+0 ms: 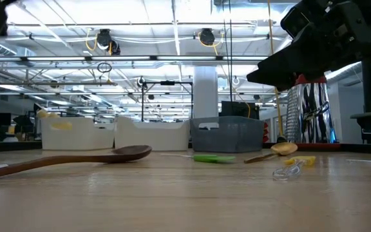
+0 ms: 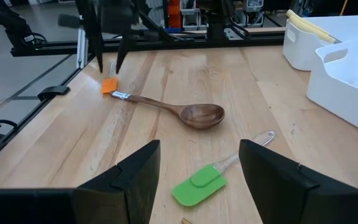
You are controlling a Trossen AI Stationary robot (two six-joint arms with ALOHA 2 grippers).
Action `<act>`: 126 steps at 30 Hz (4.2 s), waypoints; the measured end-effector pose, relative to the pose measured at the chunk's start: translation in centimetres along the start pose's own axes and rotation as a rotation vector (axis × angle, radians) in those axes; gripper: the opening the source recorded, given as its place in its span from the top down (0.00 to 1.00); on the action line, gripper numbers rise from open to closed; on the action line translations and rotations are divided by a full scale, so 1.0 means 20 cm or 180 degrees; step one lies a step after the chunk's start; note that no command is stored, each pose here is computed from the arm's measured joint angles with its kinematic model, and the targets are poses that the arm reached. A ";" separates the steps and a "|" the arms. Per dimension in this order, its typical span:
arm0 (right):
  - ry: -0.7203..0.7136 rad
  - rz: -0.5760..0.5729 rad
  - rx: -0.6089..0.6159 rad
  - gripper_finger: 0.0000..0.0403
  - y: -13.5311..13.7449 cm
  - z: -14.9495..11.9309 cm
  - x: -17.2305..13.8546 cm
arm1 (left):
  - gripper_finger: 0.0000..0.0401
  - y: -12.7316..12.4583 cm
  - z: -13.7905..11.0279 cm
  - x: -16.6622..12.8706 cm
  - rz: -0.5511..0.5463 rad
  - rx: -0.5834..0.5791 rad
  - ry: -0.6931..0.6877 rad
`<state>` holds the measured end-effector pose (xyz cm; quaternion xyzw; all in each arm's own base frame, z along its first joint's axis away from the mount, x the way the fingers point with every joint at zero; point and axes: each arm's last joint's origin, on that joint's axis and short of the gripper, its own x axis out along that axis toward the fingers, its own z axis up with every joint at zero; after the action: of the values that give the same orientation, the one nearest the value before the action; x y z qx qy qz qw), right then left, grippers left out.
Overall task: Pick & Place Kitchen Items
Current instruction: Put the orange spatula into the right white bin
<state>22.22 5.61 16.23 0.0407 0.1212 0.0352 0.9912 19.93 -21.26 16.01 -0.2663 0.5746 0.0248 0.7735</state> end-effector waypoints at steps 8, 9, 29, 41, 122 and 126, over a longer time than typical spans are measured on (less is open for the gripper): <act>-0.0001 0.0001 0.0000 0.47 0.00 0.00 0.00 | 0.64 0.00 -0.01 0.16 0.0123 0.0072 0.0054; 0.0000 0.0001 -0.0005 0.47 0.00 0.00 0.00 | 0.64 0.00 -0.01 0.17 0.0147 0.0109 0.0055; -0.0002 0.0002 -0.0210 0.47 0.00 0.00 0.00 | 0.64 0.02 0.01 0.21 0.0389 0.1269 -0.0342; 0.0024 -0.0001 -0.0240 0.47 0.00 0.00 0.00 | 0.64 0.03 0.00 0.21 0.0382 0.1476 -0.0031; 0.0022 -0.0001 -0.0253 0.47 0.00 0.00 0.00 | 1.00 0.65 1.39 -0.66 0.2591 0.2031 -0.1618; 0.0022 -0.0001 -0.0253 0.47 0.00 0.00 0.00 | 1.00 0.78 1.43 -0.71 0.2624 0.1974 -0.1601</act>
<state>22.18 5.59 16.15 0.0012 0.1231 0.0399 0.9916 34.81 8.51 28.51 0.2331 0.4097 0.2172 0.8547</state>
